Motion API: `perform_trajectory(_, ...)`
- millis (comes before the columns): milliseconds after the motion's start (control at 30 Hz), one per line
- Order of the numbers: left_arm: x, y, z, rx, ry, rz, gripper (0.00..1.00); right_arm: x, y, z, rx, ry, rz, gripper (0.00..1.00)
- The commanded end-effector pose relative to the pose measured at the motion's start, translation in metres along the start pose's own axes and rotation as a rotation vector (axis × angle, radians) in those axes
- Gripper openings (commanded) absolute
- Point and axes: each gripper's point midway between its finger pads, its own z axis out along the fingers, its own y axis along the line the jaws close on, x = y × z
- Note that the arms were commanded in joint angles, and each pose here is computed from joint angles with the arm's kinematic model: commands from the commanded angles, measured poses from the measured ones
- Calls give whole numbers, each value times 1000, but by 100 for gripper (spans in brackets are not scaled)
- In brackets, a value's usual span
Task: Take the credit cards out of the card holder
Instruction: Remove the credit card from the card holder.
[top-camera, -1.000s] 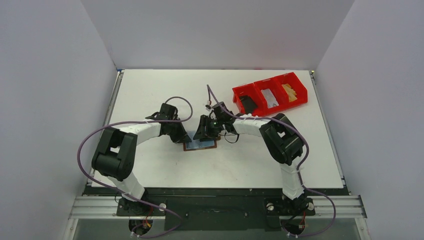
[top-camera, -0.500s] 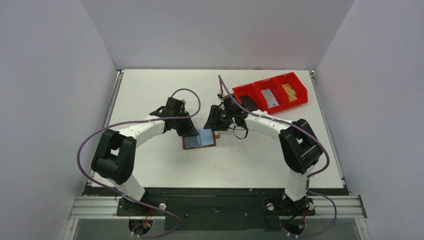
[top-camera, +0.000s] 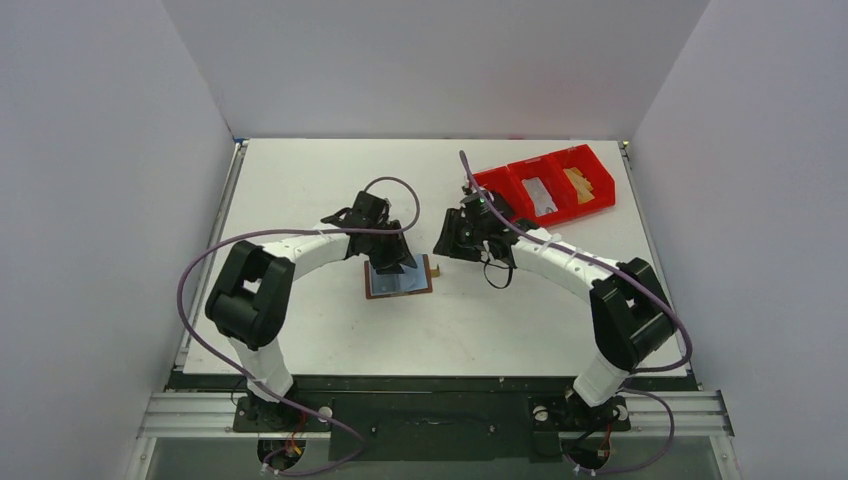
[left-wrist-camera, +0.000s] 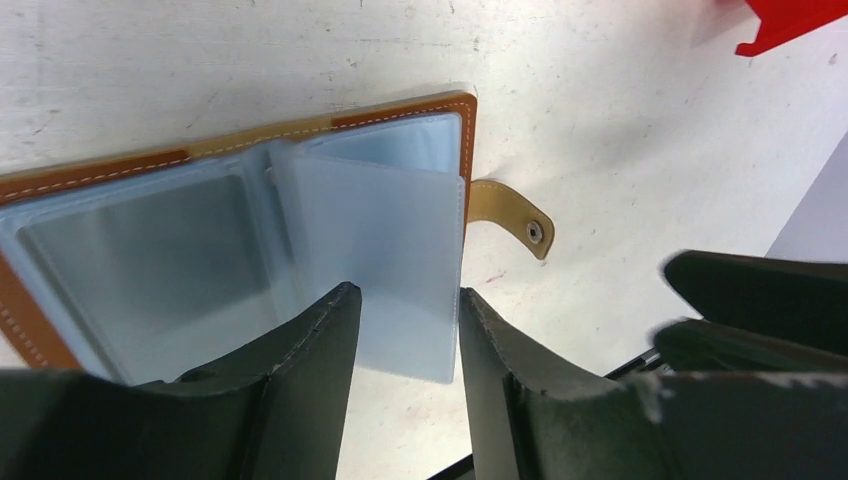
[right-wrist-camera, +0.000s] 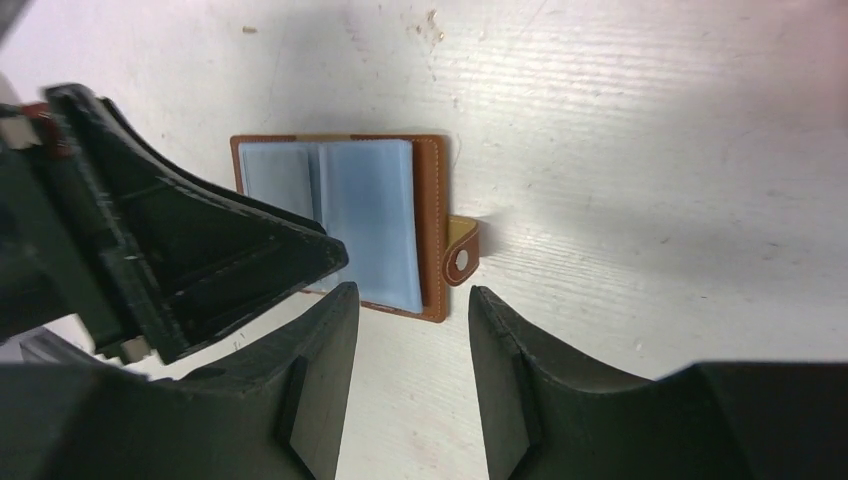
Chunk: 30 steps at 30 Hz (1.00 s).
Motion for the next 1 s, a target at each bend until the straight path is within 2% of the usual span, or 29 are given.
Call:
perform_trajectory(0,-9,-21,13,56,-13,14,42,-23,-6,-18,46,-111,8,41)
perform_trajectory(100,-6,-23,21,61,1,16,48,-22,-7,-20,51,-106,3,41)
perform_trajectory(233,-7,-26,25,67,4,14,52,-22,-7,-22,64,-104,-10,41)
perform_trajectory(500,-30,-30,-13,81,-72,22,54,-21,9,-20,78,-95,-70,41)
perform_trajectory(967,-50,39,-67,-8,-184,-107,54,-6,77,-1,38,-45,-204,41)
